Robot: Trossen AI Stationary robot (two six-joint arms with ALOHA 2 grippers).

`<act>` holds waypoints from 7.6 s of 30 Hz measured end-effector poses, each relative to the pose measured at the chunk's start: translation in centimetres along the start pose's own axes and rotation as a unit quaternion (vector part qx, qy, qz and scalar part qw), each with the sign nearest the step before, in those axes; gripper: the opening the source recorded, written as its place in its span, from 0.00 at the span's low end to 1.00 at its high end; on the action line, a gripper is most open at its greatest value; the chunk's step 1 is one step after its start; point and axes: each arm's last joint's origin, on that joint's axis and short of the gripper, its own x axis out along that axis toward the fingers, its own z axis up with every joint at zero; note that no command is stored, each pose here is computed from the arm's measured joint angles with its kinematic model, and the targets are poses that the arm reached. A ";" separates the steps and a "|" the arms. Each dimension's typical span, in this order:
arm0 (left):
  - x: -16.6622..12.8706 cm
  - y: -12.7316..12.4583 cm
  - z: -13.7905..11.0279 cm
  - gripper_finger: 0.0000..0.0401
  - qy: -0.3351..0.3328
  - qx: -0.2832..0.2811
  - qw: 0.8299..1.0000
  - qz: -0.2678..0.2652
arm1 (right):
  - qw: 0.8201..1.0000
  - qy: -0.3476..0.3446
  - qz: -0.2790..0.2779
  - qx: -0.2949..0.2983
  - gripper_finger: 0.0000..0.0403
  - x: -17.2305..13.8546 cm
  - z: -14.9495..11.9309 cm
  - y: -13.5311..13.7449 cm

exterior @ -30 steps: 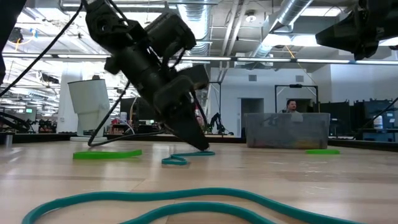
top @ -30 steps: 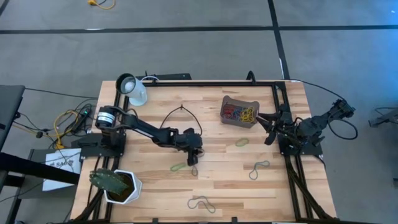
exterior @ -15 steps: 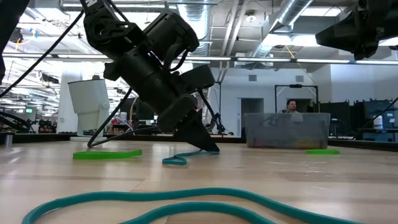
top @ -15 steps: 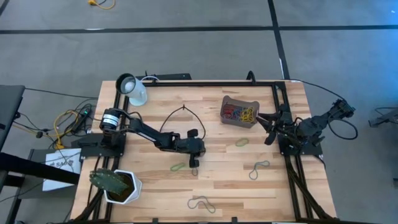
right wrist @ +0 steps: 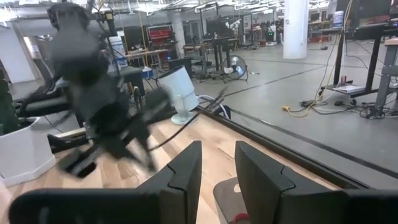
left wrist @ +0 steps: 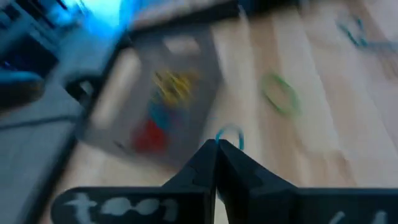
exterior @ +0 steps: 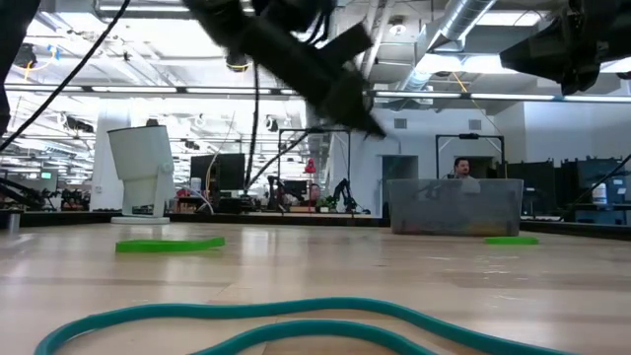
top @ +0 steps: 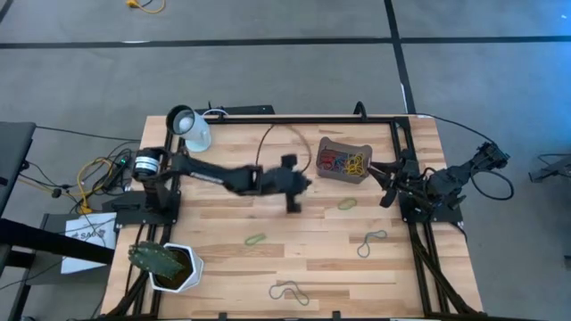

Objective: Pick and place rubber bands into bin
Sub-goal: Put the blue rubber band into the black container

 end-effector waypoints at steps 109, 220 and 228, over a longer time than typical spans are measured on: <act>-21.0 1.7 6.9 0.19 0.211 -0.039 0.972 0.092 | 0.993 0.040 0.105 -0.037 0.23 -0.1 -0.8 0.5; -7.3 -24.0 -7.3 0.19 0.049 -0.111 0.938 -0.326 | 0.989 0.122 0.082 0.016 0.23 1.4 -2.5 1.1; -8.1 -24.7 -7.7 0.19 0.069 -0.109 0.943 -0.307 | 0.989 0.122 0.082 0.016 0.23 1.4 -2.5 1.1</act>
